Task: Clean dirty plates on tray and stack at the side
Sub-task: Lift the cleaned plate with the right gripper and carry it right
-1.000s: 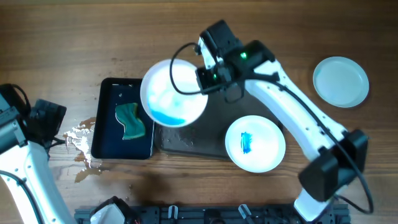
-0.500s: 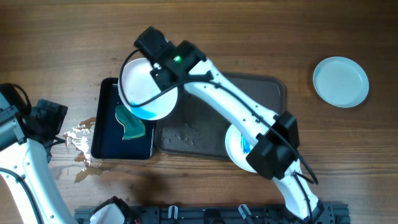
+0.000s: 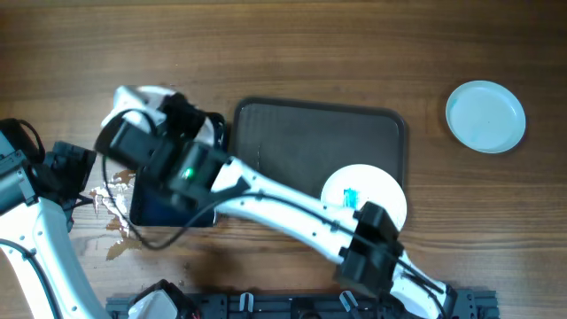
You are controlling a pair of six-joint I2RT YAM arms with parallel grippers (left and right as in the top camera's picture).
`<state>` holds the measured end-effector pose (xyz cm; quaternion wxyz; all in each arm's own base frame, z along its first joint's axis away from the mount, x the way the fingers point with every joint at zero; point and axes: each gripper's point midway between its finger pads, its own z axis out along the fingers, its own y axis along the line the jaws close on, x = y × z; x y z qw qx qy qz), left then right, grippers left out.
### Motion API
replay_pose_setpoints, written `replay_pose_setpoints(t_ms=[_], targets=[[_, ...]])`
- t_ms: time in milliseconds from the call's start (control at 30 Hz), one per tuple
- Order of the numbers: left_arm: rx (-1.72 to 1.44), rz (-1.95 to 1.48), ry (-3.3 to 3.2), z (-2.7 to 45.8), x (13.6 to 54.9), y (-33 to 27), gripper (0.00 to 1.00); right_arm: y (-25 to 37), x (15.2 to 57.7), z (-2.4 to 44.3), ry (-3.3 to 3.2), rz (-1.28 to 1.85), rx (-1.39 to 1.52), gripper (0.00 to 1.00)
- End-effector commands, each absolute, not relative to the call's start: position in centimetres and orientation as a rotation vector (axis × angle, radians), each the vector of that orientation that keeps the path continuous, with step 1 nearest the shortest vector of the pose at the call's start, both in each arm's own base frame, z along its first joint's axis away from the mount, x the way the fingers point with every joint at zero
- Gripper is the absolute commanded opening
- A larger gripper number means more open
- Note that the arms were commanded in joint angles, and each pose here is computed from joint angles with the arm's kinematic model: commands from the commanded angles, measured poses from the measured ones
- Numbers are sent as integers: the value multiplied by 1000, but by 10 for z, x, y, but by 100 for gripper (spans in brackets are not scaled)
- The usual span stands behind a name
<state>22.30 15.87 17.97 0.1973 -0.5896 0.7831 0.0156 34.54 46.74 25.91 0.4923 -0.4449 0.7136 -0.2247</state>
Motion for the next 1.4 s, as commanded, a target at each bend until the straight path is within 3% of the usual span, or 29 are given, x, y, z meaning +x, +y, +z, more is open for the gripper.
replay_pose_setpoints(t_ms=[0,500,567,633,700,833,900,933,1000,1100,1167,1233,1300,1367], targets=[[-1667,29,2175,182,224,159,100,474,335,279,1573,-718,-1230,5],[-1667,29,2175,182,224,159,100,471,336,289,1533,-797,-1220,4],[-1667,29,2174,182,224,159,100,472,336,273,1592,-702,-1244,4],[-1667,29,2175,182,224,159,100,450,342,272,1673,-752,-1104,4],[-1676,25,2165,182,224,159,100,455,334,243,1798,-557,-1181,4],[-1689,18,2157,182,224,159,100,430,334,223,2020,-438,-1007,4],[-1689,18,2157,182,224,159,100,448,318,201,2137,-188,-1112,4],[-1690,18,2157,182,224,159,100,444,321,198,2212,-114,-1026,4],[-1690,18,2157,182,224,159,100,397,353,222,2135,-435,-739,4],[-1690,18,2157,182,224,159,100,393,355,225,2075,-543,-896,4],[-1690,18,2157,182,224,159,100,412,342,211,2155,-357,-943,4],[-1690,19,2158,182,224,159,100,398,344,199,2298,-269,-761,4],[-1689,18,2158,182,224,158,100,411,331,182,2504,80,-769,4],[-1685,16,2162,182,225,157,100,406,345,192,2616,398,-665,4]])
